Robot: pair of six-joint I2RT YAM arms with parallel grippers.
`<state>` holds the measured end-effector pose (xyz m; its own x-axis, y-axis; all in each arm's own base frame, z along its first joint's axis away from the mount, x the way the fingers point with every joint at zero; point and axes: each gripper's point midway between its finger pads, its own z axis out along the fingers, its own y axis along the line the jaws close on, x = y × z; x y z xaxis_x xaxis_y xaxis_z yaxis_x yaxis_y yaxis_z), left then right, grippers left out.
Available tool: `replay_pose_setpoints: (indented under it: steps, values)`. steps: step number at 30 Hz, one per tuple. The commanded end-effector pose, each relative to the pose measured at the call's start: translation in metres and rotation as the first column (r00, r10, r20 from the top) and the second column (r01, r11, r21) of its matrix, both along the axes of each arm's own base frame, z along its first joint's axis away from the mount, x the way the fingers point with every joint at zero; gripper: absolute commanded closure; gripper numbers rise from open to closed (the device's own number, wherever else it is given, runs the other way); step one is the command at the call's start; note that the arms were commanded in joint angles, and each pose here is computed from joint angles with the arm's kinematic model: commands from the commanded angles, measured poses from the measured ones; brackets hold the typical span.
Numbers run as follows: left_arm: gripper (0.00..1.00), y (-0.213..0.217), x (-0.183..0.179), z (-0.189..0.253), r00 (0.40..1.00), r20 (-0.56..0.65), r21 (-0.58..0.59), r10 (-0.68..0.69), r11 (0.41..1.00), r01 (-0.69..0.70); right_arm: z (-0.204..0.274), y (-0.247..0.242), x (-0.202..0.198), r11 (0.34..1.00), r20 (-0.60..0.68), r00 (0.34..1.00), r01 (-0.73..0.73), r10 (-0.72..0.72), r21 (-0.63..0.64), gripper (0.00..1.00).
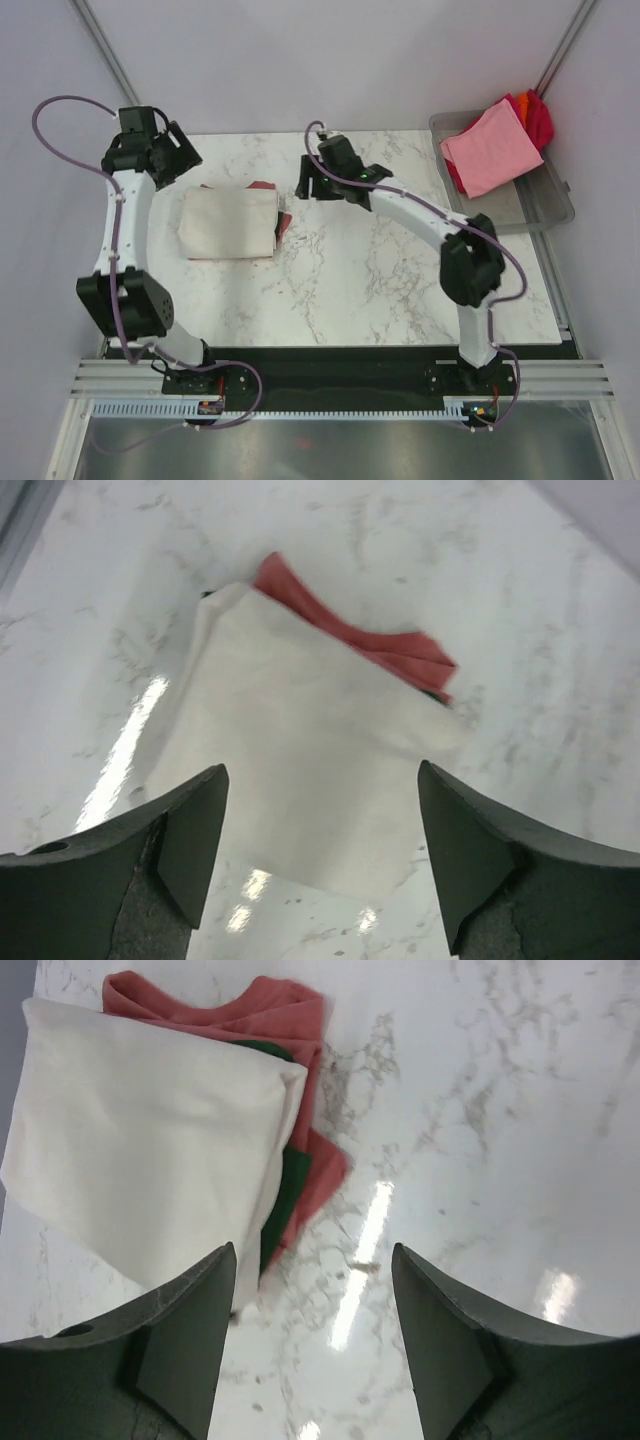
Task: Fold and stack the t-shirts
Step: Neatly place the folded tshirt to the corner
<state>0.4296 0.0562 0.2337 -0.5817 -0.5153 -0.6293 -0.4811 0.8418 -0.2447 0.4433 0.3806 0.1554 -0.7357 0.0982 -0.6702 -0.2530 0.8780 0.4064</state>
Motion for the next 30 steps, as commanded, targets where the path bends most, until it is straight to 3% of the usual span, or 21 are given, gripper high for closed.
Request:
replay_pose_setpoints:
  steps: [1, 2, 3, 4, 5, 7, 8, 12, 16, 20, 22, 30]
  values:
    - [0.17, -0.055, -0.009, 0.032, 0.968, 0.183, -0.147, -0.170, 0.969, 0.198, 0.077, -0.072, -0.008, 0.998, 0.162, 0.986, 0.040, -0.048, 0.056, 0.29]
    - [0.17, -0.078, -0.025, 0.032, 0.949, 0.220, -0.238, -0.224, 0.932, 0.275, 0.110, -0.091, -0.020, 0.992, 0.204, 0.975, 0.061, -0.083, 0.110, 0.29]
    - [0.17, -0.088, -0.018, 0.043, 0.918, 0.310, -0.246, -0.249, 0.911, 0.330, 0.114, -0.105, -0.024, 0.987, 0.214, 0.971, 0.079, -0.108, 0.136, 0.29]
    - [0.16, -0.100, -0.024, 0.045, 0.898, 0.346, -0.271, -0.271, 0.888, 0.372, 0.087, -0.129, -0.033, 0.987, 0.174, 0.976, 0.116, -0.134, 0.111, 0.29]
    - [0.16, -0.115, -0.036, 0.039, 0.888, 0.362, -0.330, -0.284, 0.852, 0.407, 0.112, -0.143, -0.046, 0.980, 0.220, 0.963, 0.126, -0.158, 0.153, 0.29]
    - [0.16, -0.131, -0.040, 0.040, 0.867, 0.401, -0.352, -0.297, 0.823, 0.445, 0.089, -0.164, -0.064, 0.979, 0.191, 0.965, 0.154, -0.179, 0.135, 0.29]
    - [0.16, -0.138, -0.044, 0.030, 0.870, 0.384, -0.359, -0.310, 0.818, 0.450, 0.101, -0.173, -0.075, 0.975, 0.223, 0.955, 0.162, -0.194, 0.154, 0.29]
    - [0.16, -0.181, -0.046, 0.012, 0.847, 0.339, -0.322, -0.410, 0.795, 0.513, 0.075, -0.199, -0.104, 0.971, 0.210, 0.951, 0.208, -0.229, 0.115, 0.29]
    - [0.16, -0.235, -0.049, -0.004, 0.786, 0.302, -0.314, -0.540, 0.722, 0.617, 0.044, -0.224, -0.127, 0.956, 0.184, 0.938, 0.283, -0.294, 0.080, 0.31]
    - [0.20, -0.260, -0.037, -0.033, 0.770, 0.200, -0.275, -0.606, 0.720, 0.638, 0.035, -0.236, -0.139, 0.946, 0.187, 0.927, 0.315, -0.324, 0.079, 0.34]
    - [0.27, -0.266, -0.035, -0.068, 0.771, 0.075, -0.276, -0.633, 0.729, 0.626, 0.031, -0.236, -0.143, 0.948, 0.181, 0.931, 0.309, -0.317, 0.074, 0.35]
    - [0.33, -0.274, -0.007, -0.121, 0.768, -0.082, -0.257, -0.635, 0.758, 0.599, 0.023, -0.237, -0.146, 0.954, 0.162, 0.940, 0.298, -0.301, 0.040, 0.35]
